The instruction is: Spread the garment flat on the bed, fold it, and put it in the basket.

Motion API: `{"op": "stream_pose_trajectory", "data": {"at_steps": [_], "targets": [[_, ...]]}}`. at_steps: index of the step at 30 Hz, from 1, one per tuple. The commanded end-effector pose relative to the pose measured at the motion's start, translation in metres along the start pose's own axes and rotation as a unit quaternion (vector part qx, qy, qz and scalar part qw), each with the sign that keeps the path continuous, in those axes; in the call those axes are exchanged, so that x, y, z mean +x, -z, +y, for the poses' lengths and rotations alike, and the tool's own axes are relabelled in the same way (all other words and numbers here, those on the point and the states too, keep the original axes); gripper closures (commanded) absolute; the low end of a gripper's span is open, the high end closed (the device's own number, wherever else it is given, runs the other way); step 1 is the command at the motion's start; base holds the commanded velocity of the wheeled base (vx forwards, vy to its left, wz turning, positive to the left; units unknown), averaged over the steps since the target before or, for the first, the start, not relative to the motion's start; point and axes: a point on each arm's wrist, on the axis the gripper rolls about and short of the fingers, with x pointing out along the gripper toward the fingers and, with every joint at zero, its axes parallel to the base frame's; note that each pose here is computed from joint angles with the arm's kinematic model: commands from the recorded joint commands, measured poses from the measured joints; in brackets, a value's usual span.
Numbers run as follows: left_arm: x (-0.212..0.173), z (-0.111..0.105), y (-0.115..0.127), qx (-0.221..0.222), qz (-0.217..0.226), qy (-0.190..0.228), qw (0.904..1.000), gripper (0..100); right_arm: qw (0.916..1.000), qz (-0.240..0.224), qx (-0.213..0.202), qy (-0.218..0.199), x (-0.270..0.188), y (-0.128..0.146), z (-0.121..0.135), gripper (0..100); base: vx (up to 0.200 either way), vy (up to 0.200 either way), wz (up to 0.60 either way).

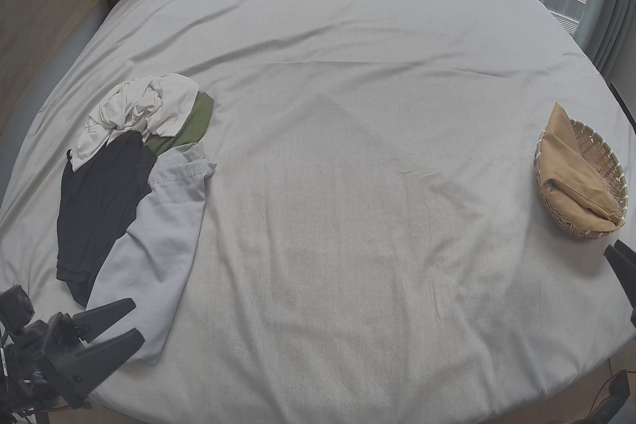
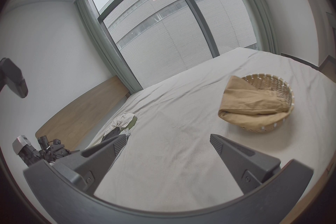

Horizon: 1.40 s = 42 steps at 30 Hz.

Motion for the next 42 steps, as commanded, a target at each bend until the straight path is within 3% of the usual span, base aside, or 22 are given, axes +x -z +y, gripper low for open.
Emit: {"op": "stream_pose_trajectory", "data": {"at_steps": [1, 12, 15, 16, 18, 21, 24, 25, 27, 28, 30, 38, 41, 42], "targets": [[-0.029, -0.004, 0.007, 0.026, -0.042, -0.008, 0.9988, 0, 0.9996, -0.026, -0.007, 0.003, -0.027, 0.017, -0.001, 0, 0.0, 0.0, 0.0], [-0.06, -0.004, 0.028, 0.041, -0.06, -0.042, 0.9965, 0, 0.9987, -0.027, -0.033, 0.027, -0.064, 0.063, -0.003, 0, 0.0, 0.0, 0.0], [-0.066, -0.005, 0.034, 0.045, -0.067, -0.043, 0.9958, 0, 0.9979, -0.019, -0.047, 0.042, -0.062, 0.072, -0.009, 0, 0.0, 0.0, 0.0], [-0.071, -0.006, 0.038, 0.049, -0.073, -0.043, 0.9952, 0, 0.9963, -0.011, -0.048, 0.071, -0.062, 0.075, -0.011, 0, 0.0, 0.0, 0.0], [-0.076, -0.006, 0.044, 0.059, -0.082, -0.051, 0.9935, 0, 0.9908, 0.004, -0.057, 0.122, -0.062, 0.08, -0.015, 0, 0.0, 0.0, 0.0], [-0.082, -0.005, 0.053, 0.08, -0.09, -0.075, 0.9899, 0, 0.9762, -0.007, -0.103, 0.191, -0.064, 0.08, -0.018, 0, 0.0, 0.0, 0.0], [-0.084, -0.002, 0.062, 0.099, -0.087, -0.107, 0.9854, 0, 0.9619, 0.0, -0.153, 0.227, -0.064, 0.08, -0.02, 0, 0.0, 0.0, 0.0], [-0.084, 0.0, 0.064, 0.115, -0.08, -0.134, 0.9811, 0, 0.957, 0.022, -0.161, 0.24, -0.065, 0.084, -0.022, 0, 0.0, 0.0, 0.0], [-0.085, 0.004, 0.067, 0.129, -0.075, -0.174, 0.9734, 0, 0.9565, 0.035, -0.161, 0.24, -0.065, 0.086, -0.023, 0, 0.0, 0.0, 0.0], [-0.085, 0.004, 0.067, 0.129, -0.075, -0.174, 0.9734, 0, 0.9565, 0.035, -0.161, 0.24, -0.065, 0.086, -0.023, 0, 0.0, 0.0, 0.0], [-0.086, 0.007, 0.07, 0.144, -0.07, -0.226, 0.9609, 0, 0.957, 0.03, -0.163, 0.238, -0.065, 0.085, -0.022, 0, 0.0, 0.0, 0.0], [-0.085, 0.008, 0.069, 0.171, -0.083, -0.275, 0.9425, 0, 0.9596, 0.033, -0.17, 0.222, -0.065, 0.085, -0.022, 0, 0.0, 0.0, 0.0], [-0.086, 0.008, 0.069, 0.174, -0.085, -0.281, 0.9401, 0, 0.9693, 0.008, -0.187, 0.16, -0.071, 0.086, -0.022, 0, 0.0, 0.0, 0.0], [-0.086, 0.008, 0.069, 0.174, -0.085, -0.282, 0.9397, 0, 0.9686, 0.008, -0.187, 0.163, -0.071, 0.086, -0.021, 0, 0.0, 0.0, 0.0]]}}
